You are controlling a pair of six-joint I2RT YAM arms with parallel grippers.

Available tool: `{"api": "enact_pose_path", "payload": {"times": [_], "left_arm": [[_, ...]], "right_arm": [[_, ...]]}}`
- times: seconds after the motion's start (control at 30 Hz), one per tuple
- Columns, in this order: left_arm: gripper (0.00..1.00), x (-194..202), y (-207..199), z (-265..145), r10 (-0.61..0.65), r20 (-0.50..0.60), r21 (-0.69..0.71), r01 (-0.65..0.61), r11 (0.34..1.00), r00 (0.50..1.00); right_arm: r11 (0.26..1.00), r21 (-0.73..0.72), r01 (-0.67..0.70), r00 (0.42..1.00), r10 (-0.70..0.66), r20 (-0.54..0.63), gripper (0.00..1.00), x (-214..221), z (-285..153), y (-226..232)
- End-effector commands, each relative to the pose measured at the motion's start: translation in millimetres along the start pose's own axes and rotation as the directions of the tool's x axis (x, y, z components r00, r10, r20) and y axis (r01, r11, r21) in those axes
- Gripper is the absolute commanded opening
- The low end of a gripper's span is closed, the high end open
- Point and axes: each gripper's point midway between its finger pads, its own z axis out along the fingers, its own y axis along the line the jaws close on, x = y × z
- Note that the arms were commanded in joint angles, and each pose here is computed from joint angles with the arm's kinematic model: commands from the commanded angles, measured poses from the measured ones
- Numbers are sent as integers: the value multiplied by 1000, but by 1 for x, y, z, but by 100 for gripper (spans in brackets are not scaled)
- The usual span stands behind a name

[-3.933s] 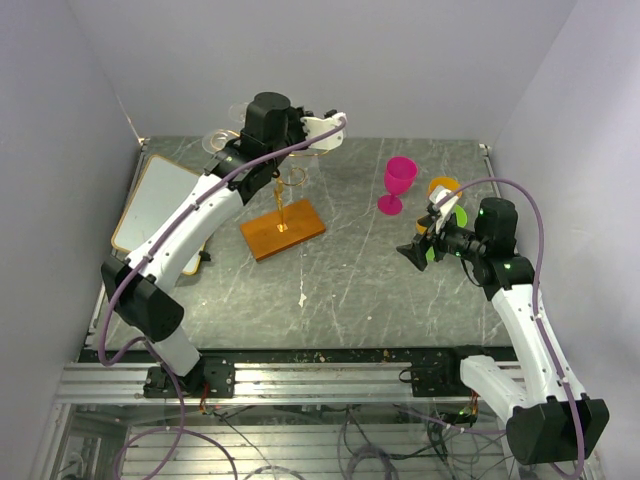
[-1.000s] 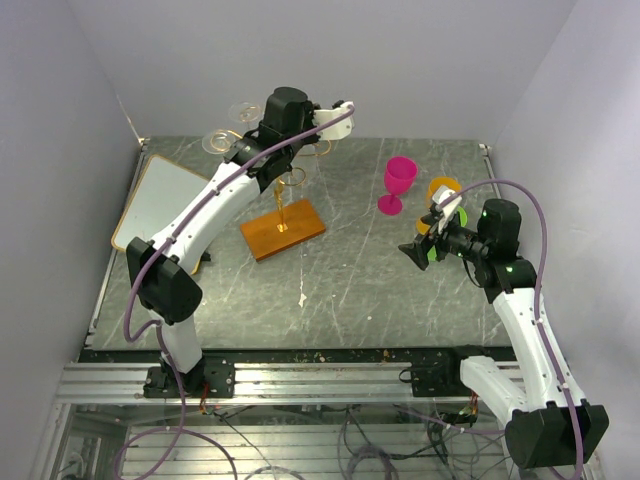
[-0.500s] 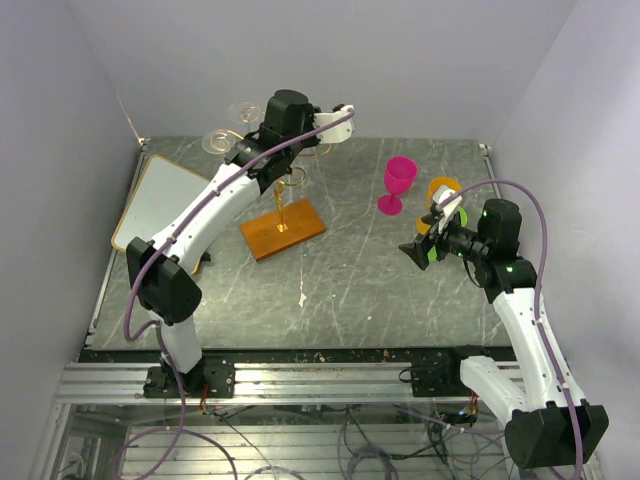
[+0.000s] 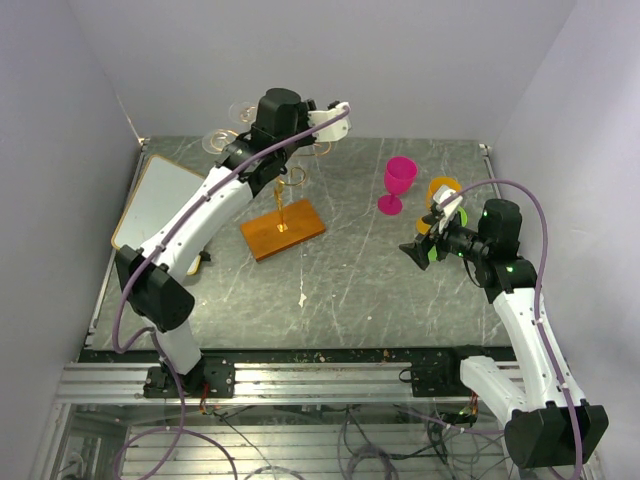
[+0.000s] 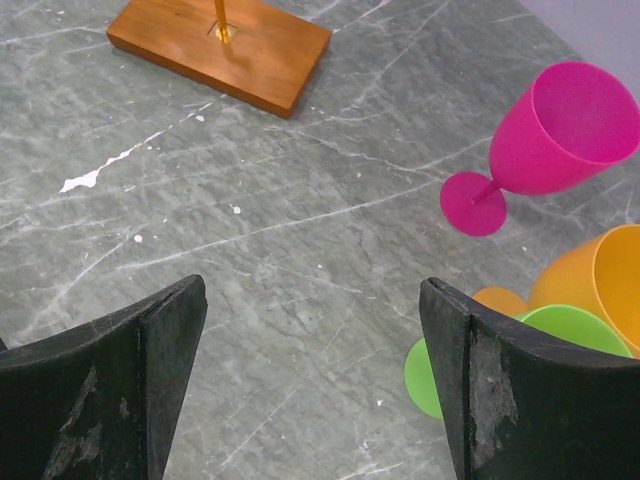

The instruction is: Place the wine glass upside down on the wine glass rack

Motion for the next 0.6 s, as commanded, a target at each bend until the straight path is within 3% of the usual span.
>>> {"api": "enact_pose_path", "payload": {"times": [0.0, 0.43, 0.57], "left_arm": [[46, -7, 8, -16, -9, 37, -1, 9, 1000, 999], [58, -15, 19, -46, -67, 91, 5, 67, 998, 994], [71, -17, 24, -63, -119, 118, 6, 119, 993, 986]], "right_arm": [[1000, 16, 11, 1000, -11, 14, 87, -1, -2, -3], [999, 42, 0, 1000, -1, 14, 87, 1, -5, -9], [998, 68, -6, 1000, 5, 12, 87, 1, -6, -14]]}}
